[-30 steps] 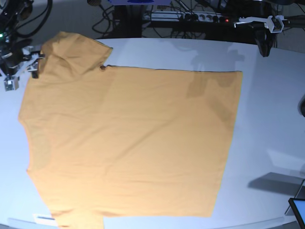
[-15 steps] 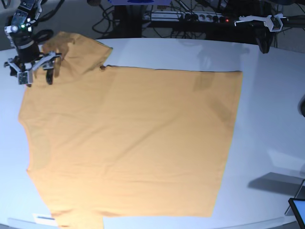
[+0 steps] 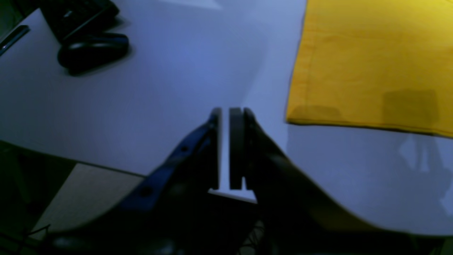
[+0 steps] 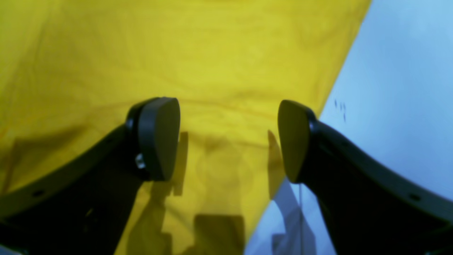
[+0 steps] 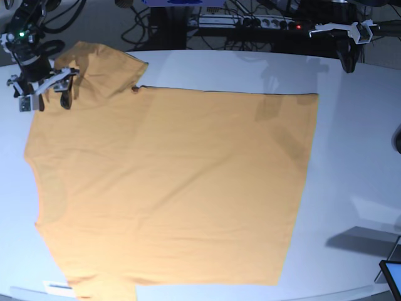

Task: Fold the T-shirt properly
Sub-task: 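Lower the right gripper and pinch the shirt edge beside the sleeve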

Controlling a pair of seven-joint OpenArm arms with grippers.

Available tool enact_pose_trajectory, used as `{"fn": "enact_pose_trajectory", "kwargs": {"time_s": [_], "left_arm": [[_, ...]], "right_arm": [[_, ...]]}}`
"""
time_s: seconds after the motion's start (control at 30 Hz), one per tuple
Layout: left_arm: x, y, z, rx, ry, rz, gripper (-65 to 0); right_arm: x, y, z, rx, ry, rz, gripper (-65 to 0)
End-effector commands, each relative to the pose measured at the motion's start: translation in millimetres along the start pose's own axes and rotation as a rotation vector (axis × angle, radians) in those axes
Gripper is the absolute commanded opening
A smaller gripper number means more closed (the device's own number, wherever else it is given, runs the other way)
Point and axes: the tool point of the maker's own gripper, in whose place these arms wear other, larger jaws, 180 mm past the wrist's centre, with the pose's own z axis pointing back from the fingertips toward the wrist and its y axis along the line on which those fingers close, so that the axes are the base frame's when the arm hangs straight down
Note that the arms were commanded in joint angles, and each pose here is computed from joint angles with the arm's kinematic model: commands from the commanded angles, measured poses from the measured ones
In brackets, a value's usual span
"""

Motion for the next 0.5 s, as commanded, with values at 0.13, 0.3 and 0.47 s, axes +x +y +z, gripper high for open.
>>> {"fn": "enact_pose_trajectory", "kwargs": {"time_s": [0.13,0.3,0.47], "left_arm": [[11,3,-2,0.002,-0.044,-0.009,-61.0],[15,14,-1,0.028,-0.052,-0.025,-61.0],[19,22,-1,0.046,-0.061,-0.037,-61.0]], "right_arm": [[10,-15,-12,-0.008,0.005,0.01,-22.9],[11,-35,-7,-0.055,0.015,0.012,-23.1],[5,-70,8,-0.153,0.053,-0.022,-22.9]]}}
